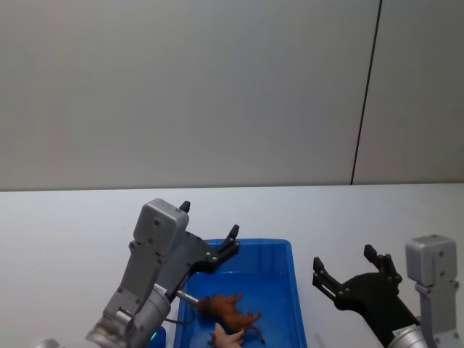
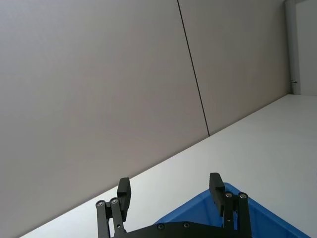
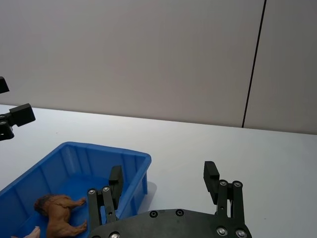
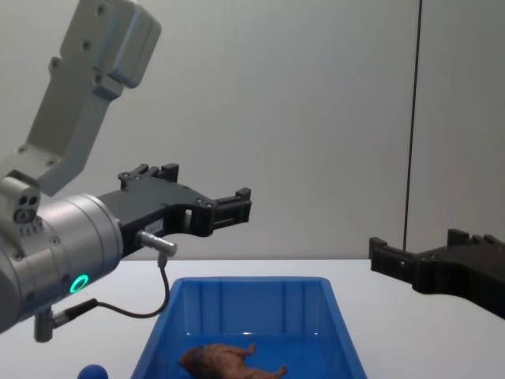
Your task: Pick up the two dolls from the table and place them into the box.
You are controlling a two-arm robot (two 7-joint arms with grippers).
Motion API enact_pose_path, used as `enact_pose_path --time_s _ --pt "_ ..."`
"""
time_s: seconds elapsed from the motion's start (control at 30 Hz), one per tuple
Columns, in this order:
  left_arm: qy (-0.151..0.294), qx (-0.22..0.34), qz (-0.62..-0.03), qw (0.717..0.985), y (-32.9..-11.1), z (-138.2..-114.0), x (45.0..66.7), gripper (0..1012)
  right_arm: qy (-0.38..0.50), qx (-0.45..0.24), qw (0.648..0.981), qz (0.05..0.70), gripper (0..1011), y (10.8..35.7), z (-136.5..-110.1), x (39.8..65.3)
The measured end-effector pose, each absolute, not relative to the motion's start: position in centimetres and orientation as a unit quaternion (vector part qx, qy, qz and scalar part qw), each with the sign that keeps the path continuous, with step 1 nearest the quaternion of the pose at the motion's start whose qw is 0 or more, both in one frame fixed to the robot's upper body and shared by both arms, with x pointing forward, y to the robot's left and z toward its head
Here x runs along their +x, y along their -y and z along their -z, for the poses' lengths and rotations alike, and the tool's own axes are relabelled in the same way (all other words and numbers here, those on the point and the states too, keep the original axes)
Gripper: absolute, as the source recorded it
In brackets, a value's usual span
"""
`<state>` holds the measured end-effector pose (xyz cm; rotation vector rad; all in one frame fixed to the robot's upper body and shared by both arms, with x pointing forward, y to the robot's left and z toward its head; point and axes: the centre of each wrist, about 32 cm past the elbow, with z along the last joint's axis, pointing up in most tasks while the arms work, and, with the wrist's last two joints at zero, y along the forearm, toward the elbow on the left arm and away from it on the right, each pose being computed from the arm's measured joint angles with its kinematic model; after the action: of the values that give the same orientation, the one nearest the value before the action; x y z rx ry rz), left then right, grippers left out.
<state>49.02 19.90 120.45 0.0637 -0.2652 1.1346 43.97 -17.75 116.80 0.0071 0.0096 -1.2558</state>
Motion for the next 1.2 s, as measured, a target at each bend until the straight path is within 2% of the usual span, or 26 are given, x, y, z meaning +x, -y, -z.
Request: enact_pose_path --time_s 0.5,0.83,1.2 --pt "0.097 0.048 -0.578 0.808 -21.1 -120.5 47.4 1001 -0.004 0.004 0.807 0.591 1001 17.9 -116.8 43.8" --pt "0.061 0.078 -0.610 0.786 -22.9 -120.4 45.7 1001 -0.004 0.005 0.806 0.592 1001 17.9 -116.8 43.8" --pt "0.035 0.107 -0.615 0.781 -24.5 -120.0 45.1 1001 -0.004 0.004 0.806 0.592 1001 17.9 -116.8 43.7"
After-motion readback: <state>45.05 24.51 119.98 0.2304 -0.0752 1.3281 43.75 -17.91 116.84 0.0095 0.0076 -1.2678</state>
